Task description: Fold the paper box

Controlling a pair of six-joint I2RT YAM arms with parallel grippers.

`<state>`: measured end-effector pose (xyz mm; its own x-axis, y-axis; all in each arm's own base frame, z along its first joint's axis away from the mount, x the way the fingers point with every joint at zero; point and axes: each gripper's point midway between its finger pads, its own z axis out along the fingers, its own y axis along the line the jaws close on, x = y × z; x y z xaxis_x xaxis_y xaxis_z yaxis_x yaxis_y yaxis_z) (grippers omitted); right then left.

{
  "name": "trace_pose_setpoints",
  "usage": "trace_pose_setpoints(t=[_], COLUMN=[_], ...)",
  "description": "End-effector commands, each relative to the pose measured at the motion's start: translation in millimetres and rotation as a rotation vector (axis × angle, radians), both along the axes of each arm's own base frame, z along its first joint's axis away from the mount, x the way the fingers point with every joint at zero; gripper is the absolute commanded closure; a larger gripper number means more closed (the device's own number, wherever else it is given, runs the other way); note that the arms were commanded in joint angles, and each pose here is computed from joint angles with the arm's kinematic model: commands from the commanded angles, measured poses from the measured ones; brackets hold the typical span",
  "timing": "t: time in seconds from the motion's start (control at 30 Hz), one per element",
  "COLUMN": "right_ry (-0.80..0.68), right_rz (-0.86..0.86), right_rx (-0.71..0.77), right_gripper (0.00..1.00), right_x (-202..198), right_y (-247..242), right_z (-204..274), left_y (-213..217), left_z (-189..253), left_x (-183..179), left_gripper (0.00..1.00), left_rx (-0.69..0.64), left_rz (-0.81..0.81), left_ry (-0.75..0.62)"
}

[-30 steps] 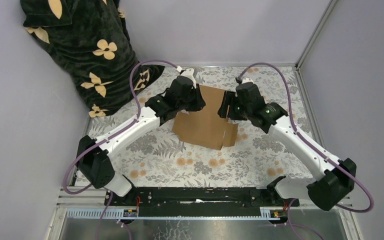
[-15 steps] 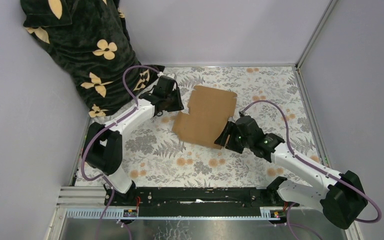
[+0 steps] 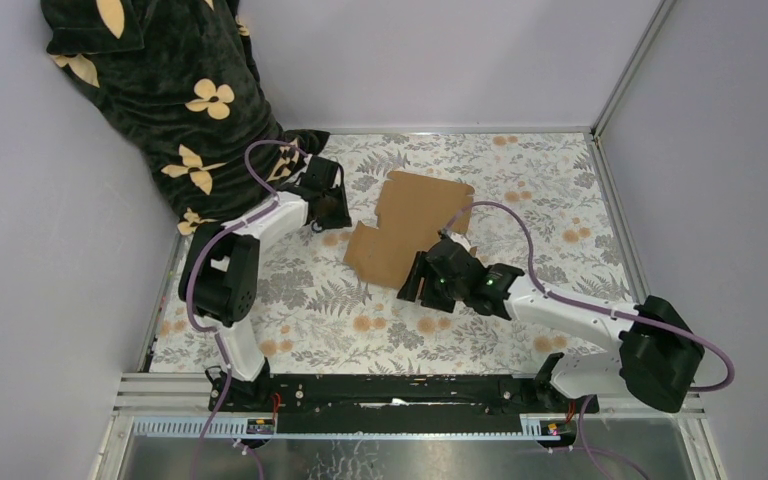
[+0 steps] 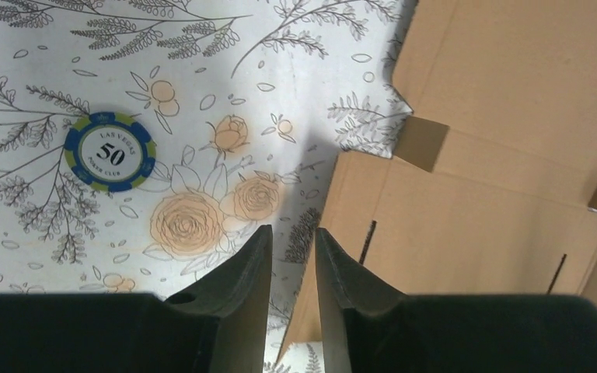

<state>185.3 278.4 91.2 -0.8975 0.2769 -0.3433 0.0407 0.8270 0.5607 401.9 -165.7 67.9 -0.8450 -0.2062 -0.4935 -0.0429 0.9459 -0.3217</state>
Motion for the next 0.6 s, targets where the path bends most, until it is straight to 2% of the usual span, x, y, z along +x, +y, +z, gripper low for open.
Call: trace_pose_setpoints(t=[0.0,0.2,0.57], right_ry=[-0.069,-0.076,-0.057], right_rz=[-0.004,0.000,-0.016], right_rx=[0.042,0.009,-0.058], right_gripper=[0.31,0.31,0.30], right_x=[14.3,11.5,8.7], right_y=[24.0,27.5,33.3], right_z=[24.7,18.9,-12.1], left_y=[-1.0,-4.4,1.9], left_z=[2.9,-24.1,-39.3], left_x=[30.4,26.1,-28.7], left_gripper=[0.67,0.69,0.69], left_rx=[-0.016,-0.021,-0.069], left_rz=[0.002,-0.002,0.005], left_ry=[-0.051,0.018,0.042])
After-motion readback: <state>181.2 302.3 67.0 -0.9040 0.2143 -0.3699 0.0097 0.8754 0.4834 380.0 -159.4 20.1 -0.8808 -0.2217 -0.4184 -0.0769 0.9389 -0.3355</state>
